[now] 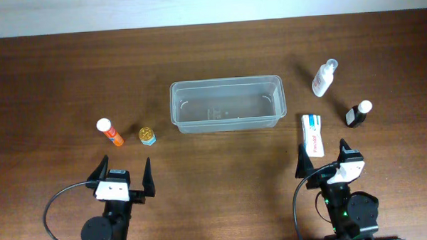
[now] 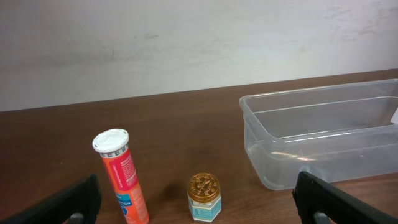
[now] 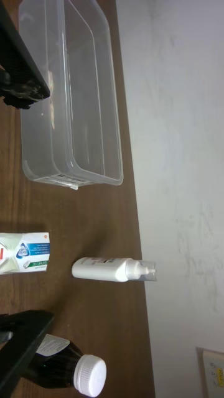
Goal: Pack container
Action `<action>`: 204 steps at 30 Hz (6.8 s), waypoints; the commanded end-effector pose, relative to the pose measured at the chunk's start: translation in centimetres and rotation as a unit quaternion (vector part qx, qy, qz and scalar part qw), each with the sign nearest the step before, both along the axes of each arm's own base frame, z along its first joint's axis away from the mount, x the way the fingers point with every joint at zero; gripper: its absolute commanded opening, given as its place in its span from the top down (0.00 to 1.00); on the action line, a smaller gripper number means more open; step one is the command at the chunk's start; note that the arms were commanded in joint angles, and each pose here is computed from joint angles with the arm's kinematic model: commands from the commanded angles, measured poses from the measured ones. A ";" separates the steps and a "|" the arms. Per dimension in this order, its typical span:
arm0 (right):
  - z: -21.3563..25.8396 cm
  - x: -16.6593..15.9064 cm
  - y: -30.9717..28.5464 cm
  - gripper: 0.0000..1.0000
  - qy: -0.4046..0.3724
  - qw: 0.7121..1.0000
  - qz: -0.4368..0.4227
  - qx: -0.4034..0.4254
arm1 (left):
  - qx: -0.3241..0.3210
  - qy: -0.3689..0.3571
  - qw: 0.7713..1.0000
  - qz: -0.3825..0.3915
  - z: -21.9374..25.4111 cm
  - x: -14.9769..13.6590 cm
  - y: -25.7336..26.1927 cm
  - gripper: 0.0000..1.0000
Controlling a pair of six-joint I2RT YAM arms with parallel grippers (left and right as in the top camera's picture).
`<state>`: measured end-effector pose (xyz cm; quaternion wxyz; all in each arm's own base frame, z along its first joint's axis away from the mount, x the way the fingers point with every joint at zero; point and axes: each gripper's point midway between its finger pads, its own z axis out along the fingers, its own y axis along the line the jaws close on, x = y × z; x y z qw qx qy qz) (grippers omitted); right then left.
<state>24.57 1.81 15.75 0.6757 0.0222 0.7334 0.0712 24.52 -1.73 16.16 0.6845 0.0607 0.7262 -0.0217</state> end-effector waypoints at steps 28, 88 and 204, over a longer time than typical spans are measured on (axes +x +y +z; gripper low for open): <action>-0.2 0.0 -0.4 0.02 0.000 1.000 -0.009 0.000 | 0.006 -0.001 1.000 -0.006 -0.1 0.0 -0.2 0.01; -0.2 0.0 -0.4 0.01 0.001 1.000 -0.011 0.001 | 0.006 -0.001 1.000 -0.006 -0.1 0.0 -0.2 0.01; -14.1 7.0 -3.4 0.07 0.613 0.788 -0.004 -0.059 | 0.005 -0.001 1.000 -0.006 -0.1 0.0 -0.2 0.01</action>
